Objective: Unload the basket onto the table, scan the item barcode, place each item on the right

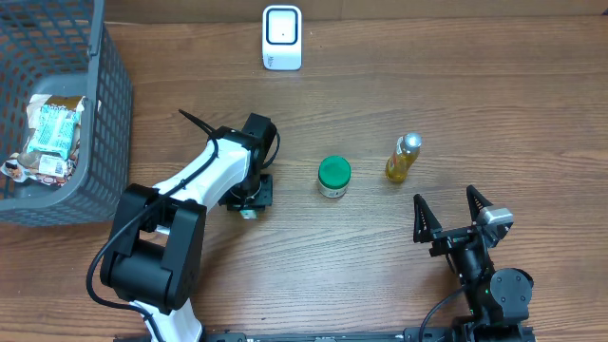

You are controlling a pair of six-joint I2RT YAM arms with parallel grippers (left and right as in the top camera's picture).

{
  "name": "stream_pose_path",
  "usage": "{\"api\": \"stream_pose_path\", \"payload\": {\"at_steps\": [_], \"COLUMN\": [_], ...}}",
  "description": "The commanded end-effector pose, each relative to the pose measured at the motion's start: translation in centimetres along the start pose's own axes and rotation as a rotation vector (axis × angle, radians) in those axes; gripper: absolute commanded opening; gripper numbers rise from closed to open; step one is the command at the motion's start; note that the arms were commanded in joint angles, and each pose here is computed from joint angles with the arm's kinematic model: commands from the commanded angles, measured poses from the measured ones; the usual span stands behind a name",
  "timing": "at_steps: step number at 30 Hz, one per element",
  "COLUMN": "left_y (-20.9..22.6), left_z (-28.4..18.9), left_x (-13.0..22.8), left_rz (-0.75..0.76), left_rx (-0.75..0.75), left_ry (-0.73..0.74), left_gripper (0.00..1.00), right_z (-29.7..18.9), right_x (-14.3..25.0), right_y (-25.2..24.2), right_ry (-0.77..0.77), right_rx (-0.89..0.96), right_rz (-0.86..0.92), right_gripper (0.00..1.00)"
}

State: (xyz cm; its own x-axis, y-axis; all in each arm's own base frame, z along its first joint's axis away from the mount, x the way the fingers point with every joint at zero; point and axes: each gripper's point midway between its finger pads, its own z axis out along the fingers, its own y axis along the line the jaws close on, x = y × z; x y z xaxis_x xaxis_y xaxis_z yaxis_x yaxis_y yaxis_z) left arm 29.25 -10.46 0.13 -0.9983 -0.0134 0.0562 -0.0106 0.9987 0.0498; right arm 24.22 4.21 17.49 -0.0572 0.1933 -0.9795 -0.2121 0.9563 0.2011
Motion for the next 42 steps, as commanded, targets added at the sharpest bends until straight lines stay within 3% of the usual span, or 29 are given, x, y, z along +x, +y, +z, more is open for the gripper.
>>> {"api": "stream_pose_path", "payload": {"at_steps": [1,7,17,26,32,36,42], "left_y": [-1.6,-3.8,-9.6,-12.0,-12.2,-12.2,-11.5], "left_z": [-0.1,-0.6,-2.0,-2.4,-2.4,-2.4,-4.7], "left_x": [0.0,-0.7,-2.2,-2.2,-1.9,-1.8,-2.4], "left_rz": [-0.039,-0.108,-0.072,-0.067,-0.057,-0.057,-0.025], "left_rx": [0.079,0.102,0.188,0.21,0.209,0.205,0.17], "left_ry": [0.008,-0.041,-0.169,-0.221,-0.216,-0.211,-0.205], "left_gripper": [0.28,0.26,0.28,0.31,0.47,0.69,0.72], "right_z": [0.0,0.0,0.0,0.0,0.0,0.0,0.0], "right_x": [0.2,0.2,0.2,0.2,0.2,0.2,0.2], "right_y": [-0.1,-0.1,-0.1,-0.1,-0.1,-0.1,-0.1], "right_ry": [-0.004,-0.004,-0.004,-0.004,-0.004,-0.004,-0.004], "right_rx": [0.003,0.003,0.003,0.003,0.003,0.003,0.003], "right_rz": [0.0,0.0,-0.001,0.0,0.0,0.0,0.0], "right_gripper": [1.0,1.0,1.0,1.0,1.0,1.0,1.0]}}
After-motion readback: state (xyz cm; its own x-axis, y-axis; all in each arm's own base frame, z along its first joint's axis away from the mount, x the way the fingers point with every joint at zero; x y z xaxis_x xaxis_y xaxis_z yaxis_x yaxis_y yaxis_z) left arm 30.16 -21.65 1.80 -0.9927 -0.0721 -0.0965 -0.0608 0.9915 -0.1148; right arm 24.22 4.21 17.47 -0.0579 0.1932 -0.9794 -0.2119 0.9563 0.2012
